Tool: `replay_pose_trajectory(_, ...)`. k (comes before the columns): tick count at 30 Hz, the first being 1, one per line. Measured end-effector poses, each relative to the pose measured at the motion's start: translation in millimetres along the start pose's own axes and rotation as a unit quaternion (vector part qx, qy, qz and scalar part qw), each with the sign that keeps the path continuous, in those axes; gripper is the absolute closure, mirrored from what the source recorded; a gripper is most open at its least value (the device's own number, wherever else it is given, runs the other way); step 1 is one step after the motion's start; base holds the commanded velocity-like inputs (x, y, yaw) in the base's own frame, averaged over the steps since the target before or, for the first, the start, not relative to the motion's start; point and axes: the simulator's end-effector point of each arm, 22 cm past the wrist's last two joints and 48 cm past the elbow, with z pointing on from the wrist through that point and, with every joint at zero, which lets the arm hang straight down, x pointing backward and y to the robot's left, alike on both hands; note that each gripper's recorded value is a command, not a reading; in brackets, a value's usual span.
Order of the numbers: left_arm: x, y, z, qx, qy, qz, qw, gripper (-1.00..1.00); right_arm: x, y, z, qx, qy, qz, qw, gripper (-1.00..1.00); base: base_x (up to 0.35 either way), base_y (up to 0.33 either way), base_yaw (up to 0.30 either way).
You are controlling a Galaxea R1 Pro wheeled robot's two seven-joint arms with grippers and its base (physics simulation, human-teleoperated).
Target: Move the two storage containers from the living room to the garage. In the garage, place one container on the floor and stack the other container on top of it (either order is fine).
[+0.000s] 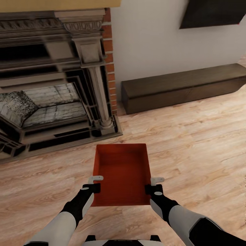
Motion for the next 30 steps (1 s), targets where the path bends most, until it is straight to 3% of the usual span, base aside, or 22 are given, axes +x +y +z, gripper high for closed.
replay_pose_trajectory(30, -0.8, -0.2, -0.1, 0.0, -0.001, 0.0, 1.0, 1.0, -0.4, -0.2, 0.1, 0.0, -0.001, 0.001, 1.0, 1.0, 0.0, 0.0, -0.282)
